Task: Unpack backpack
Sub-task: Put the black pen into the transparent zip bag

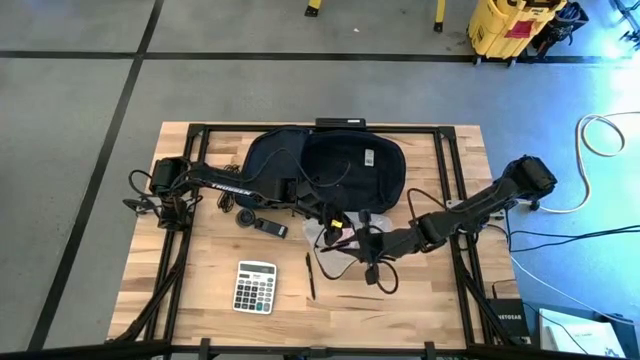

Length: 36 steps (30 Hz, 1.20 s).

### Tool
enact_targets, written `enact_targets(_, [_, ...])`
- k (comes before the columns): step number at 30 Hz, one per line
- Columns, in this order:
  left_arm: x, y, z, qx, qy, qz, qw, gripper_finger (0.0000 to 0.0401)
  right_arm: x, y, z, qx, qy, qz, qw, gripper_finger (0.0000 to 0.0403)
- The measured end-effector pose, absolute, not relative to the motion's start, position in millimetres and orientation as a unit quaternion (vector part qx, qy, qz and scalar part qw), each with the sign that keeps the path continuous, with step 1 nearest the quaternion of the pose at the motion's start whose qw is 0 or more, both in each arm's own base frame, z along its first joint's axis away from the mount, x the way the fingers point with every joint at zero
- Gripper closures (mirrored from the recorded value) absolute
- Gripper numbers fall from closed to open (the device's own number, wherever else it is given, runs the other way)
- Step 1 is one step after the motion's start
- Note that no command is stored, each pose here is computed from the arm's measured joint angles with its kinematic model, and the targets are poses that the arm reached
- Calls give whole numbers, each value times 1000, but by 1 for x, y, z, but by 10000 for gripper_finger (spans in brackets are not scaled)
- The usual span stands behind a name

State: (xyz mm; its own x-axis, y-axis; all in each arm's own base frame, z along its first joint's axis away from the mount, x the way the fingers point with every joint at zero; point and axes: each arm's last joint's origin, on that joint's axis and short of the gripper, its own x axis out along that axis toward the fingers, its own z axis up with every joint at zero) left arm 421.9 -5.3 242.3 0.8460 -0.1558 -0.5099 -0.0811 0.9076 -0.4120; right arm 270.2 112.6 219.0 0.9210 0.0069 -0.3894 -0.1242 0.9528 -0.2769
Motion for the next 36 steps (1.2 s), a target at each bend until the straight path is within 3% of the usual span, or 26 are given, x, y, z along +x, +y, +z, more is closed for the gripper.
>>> enact_targets(9, [422, -6, 242, -211, 276, -21, 937, 401, 260, 108, 236, -121, 182, 23, 975, 284])
enact_targets(21, [422, -8, 242, -212, 277, -24, 937, 401, 253, 166, 282, -80, 101, 142, 981, 219])
enact_targets(30, [422, -8, 243, -214, 275, -32, 937, 401, 289, 205, 269, -97, 182, 162, 965, 128])
enact_targets(36, [422, -8, 243, -212, 276, -34, 937, 401, 319, 228, 259, -135, 260, 198, 935, 118])
